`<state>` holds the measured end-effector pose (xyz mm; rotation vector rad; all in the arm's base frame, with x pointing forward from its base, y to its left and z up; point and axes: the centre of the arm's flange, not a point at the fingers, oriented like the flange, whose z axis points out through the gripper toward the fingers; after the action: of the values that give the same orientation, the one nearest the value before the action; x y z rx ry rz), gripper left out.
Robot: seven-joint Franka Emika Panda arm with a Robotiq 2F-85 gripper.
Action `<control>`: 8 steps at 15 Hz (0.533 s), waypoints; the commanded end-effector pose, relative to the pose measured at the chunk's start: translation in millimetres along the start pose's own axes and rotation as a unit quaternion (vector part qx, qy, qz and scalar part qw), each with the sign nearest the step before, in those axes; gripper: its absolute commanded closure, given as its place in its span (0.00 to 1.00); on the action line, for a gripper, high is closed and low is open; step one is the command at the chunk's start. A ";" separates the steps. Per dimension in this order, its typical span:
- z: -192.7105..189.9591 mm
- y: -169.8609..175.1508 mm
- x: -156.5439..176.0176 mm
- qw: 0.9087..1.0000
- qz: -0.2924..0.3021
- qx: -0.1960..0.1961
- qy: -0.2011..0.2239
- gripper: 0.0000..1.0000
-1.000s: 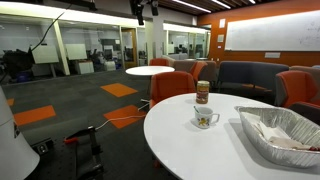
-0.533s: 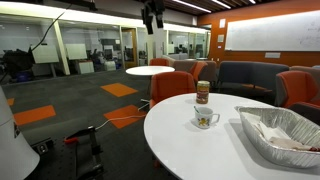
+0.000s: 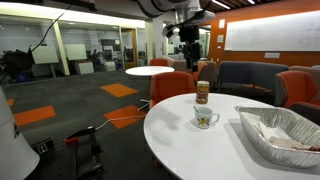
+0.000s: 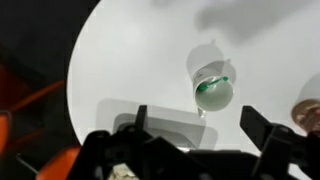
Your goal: Move the white mug forwards
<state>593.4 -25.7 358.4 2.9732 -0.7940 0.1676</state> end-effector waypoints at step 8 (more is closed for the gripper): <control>132.8 -5.4 71.9 0.972 0.229 0.014 -0.060 0.00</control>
<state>653.6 -63.2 254.4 2.8440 -1.3914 0.0663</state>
